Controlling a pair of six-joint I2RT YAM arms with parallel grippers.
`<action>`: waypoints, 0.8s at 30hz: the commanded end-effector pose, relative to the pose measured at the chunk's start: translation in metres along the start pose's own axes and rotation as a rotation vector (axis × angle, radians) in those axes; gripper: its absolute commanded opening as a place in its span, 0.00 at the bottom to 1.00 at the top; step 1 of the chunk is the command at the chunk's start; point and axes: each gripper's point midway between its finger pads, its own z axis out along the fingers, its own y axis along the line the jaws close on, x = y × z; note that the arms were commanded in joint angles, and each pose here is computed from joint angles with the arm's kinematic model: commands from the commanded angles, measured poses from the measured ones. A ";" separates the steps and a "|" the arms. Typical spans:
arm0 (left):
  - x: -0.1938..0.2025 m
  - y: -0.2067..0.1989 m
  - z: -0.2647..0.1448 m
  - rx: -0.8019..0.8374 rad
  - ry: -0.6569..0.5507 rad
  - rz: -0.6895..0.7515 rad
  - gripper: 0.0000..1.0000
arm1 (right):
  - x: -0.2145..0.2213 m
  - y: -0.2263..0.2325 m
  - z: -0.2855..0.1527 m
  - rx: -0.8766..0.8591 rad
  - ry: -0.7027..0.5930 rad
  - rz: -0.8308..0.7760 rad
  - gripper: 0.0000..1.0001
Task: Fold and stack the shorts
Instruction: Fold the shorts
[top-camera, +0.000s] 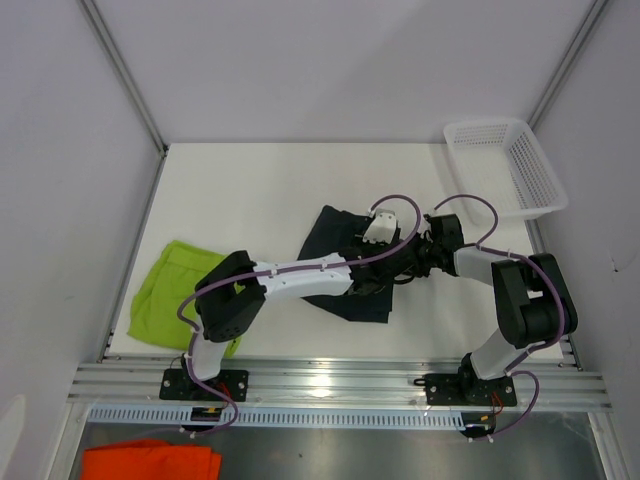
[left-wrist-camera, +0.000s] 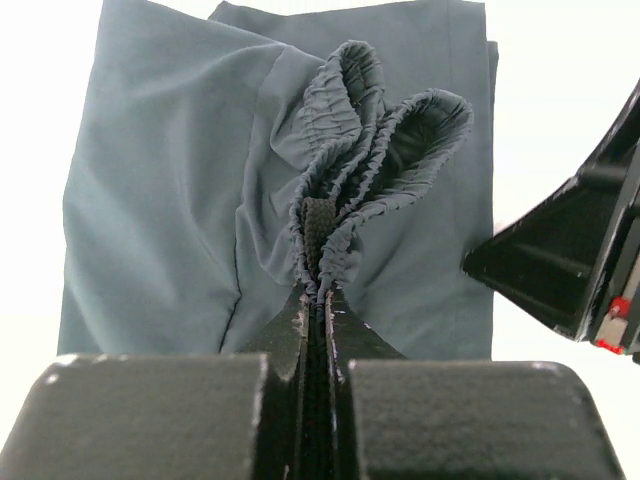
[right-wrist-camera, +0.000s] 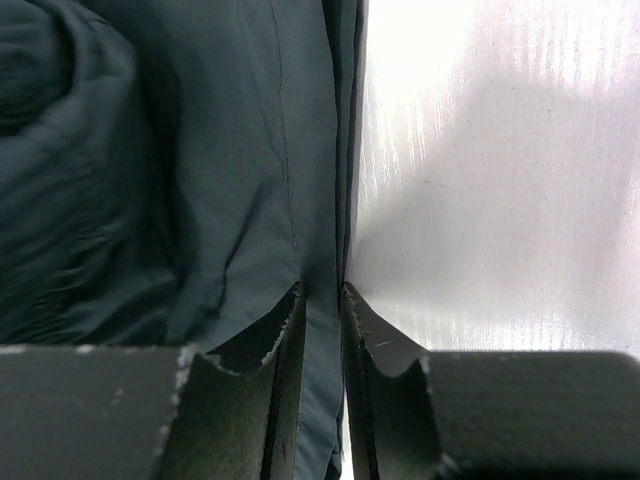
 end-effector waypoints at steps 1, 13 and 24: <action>-0.037 0.007 -0.013 -0.033 -0.065 -0.085 0.02 | 0.002 -0.007 0.003 0.026 0.016 -0.015 0.23; -0.033 -0.021 -0.003 0.006 -0.019 -0.125 0.01 | 0.007 -0.009 0.008 0.020 0.032 -0.005 0.22; -0.005 -0.031 0.011 0.020 0.049 -0.110 0.52 | 0.007 -0.009 0.007 0.015 0.034 -0.007 0.22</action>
